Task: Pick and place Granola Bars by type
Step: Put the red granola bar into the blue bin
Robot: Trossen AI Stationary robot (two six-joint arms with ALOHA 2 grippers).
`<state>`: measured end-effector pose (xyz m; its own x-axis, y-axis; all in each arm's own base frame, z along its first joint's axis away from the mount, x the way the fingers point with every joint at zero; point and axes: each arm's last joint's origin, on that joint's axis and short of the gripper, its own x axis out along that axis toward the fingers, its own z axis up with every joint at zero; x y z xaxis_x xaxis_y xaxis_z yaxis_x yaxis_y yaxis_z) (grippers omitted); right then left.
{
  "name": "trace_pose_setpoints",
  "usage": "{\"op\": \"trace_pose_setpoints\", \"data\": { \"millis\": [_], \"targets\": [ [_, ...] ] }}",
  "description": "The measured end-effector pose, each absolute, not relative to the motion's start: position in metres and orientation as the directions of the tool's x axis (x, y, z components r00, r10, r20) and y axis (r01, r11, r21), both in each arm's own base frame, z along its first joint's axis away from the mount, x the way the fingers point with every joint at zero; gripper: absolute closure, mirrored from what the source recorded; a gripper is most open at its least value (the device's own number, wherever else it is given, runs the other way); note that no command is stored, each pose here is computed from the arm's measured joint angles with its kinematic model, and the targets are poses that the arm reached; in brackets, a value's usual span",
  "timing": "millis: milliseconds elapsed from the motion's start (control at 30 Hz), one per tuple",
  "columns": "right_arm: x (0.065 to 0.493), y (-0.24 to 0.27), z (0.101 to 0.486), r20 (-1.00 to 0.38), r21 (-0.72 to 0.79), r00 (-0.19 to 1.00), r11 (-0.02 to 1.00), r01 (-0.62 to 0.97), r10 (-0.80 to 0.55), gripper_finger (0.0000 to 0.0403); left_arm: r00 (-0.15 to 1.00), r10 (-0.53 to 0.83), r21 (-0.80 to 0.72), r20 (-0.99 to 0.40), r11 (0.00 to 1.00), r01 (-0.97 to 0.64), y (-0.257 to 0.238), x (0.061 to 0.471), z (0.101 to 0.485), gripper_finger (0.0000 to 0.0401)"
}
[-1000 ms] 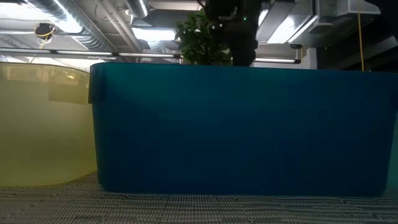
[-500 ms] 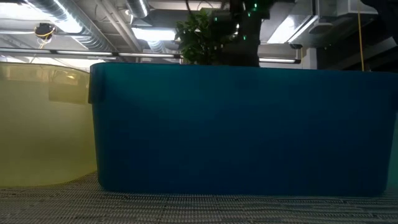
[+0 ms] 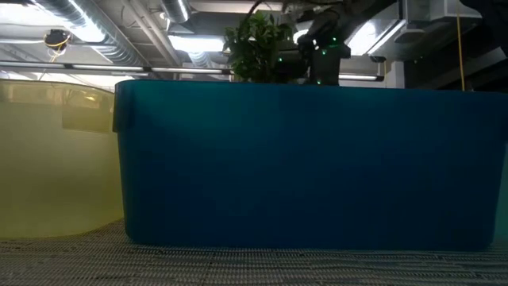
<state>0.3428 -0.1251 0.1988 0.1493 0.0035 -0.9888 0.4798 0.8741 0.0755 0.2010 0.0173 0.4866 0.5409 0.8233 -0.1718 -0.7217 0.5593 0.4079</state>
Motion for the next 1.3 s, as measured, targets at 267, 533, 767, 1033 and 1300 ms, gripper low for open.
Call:
{"op": "trace_pose_setpoints", "data": {
  "millis": [267, 533, 767, 1033, 1300],
  "targets": [
    [0.341, -0.124, 0.180, -0.983, 0.076, 0.183, 0.888, 0.454, -0.009, 0.0064, 0.540, 0.824, 0.392, -0.172, 0.560, -0.729, 0.017, 0.201, 0.487, 0.0242],
    [0.338, -0.124, 0.165, -0.978, 0.081, 0.208, 0.890, 0.449, -0.016, 0.0065, 0.540, 0.824, 0.374, -0.171, 0.562, -0.738, 0.017, 0.201, 0.487, 0.0242],
    [0.338, -0.124, 0.162, -0.973, 0.105, 0.230, 0.891, 0.442, 0.001, 0.0121, 0.541, 0.824, 0.368, -0.167, 0.562, -0.741, 0.017, 0.201, 0.487, 0.0242],
    [0.338, -0.124, 0.162, -0.973, 0.105, 0.233, 0.891, 0.442, -0.001, 0.0253, 0.542, 0.824, 0.368, -0.167, 0.562, -0.741, 0.017, 0.201, 0.487, 0.0242],
    [0.338, -0.124, 0.162, -0.973, 0.104, 0.231, 0.892, 0.439, 0.000, 0.0374, 0.542, 0.824, 0.369, -0.167, 0.562, -0.740, 0.017, 0.201, 0.487, 0.0242]
  ]
}}
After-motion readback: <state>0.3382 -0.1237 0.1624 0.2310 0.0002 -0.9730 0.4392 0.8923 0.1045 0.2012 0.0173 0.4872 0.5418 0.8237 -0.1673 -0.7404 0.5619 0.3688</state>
